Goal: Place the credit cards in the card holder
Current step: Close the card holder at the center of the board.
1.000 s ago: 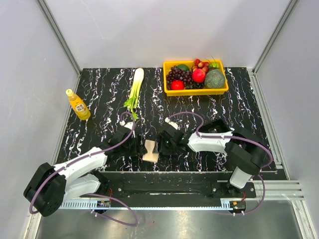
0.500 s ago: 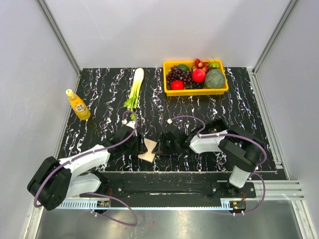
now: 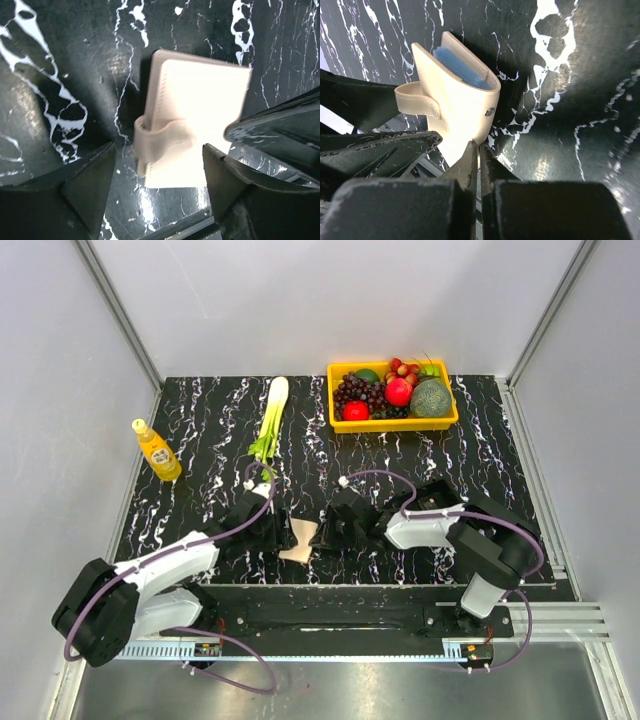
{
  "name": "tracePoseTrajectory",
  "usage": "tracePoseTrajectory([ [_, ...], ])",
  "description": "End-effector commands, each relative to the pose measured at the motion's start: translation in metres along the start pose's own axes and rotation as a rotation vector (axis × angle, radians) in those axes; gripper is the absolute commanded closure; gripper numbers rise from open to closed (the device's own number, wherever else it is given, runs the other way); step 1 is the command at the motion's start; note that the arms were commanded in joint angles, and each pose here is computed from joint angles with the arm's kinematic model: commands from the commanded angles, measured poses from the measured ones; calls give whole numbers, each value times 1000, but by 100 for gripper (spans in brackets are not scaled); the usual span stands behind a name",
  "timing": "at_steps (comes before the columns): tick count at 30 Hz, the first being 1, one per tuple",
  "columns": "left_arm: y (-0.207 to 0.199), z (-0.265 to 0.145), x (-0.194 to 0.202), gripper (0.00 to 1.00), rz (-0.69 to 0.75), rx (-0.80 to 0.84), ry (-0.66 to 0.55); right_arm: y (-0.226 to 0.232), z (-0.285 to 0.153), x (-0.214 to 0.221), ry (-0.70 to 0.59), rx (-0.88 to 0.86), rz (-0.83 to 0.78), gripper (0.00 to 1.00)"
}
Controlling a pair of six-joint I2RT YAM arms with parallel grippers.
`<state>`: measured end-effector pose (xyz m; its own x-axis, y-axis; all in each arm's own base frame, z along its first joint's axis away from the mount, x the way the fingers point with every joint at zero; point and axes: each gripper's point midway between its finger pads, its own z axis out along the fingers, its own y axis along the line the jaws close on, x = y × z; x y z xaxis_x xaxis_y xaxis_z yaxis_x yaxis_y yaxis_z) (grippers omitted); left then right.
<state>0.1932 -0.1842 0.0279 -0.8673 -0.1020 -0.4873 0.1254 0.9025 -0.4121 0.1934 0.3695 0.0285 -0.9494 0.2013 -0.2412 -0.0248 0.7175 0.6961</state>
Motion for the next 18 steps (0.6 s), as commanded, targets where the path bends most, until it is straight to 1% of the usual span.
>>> tracePoseTrajectory([
  [1, -6, -23, -32, 20, 17, -23, -109, 21, -32, -34, -145, -7, -98, 100],
  [2, -8, -30, -39, 15, 17, -23, -132, 25, -41, -39, -162, 3, -121, 100],
  [3, -11, -37, -46, 12, 21, -21, -158, 27, -51, -48, -204, 28, -144, 100],
  [6, -14, -52, -59, 8, 22, -22, -207, 23, -80, -62, -243, 135, -242, 100],
  [7, -16, -56, -61, 6, 20, -19, -216, 17, -92, -65, -241, 199, -281, 100],
  [10, -18, -64, -68, 5, 18, -8, -246, 3, -124, -79, -265, 363, -374, 100],
  [14, -19, -65, -67, 5, 18, -1, -250, -26, -168, -95, -279, 659, -481, 100],
  [16, -17, -64, -65, 5, 15, 0, -248, -30, -180, -98, -260, 763, -542, 100],
  [18, -19, -63, -64, 5, 12, 16, -254, -28, -183, -98, -238, 813, -582, 100],
])
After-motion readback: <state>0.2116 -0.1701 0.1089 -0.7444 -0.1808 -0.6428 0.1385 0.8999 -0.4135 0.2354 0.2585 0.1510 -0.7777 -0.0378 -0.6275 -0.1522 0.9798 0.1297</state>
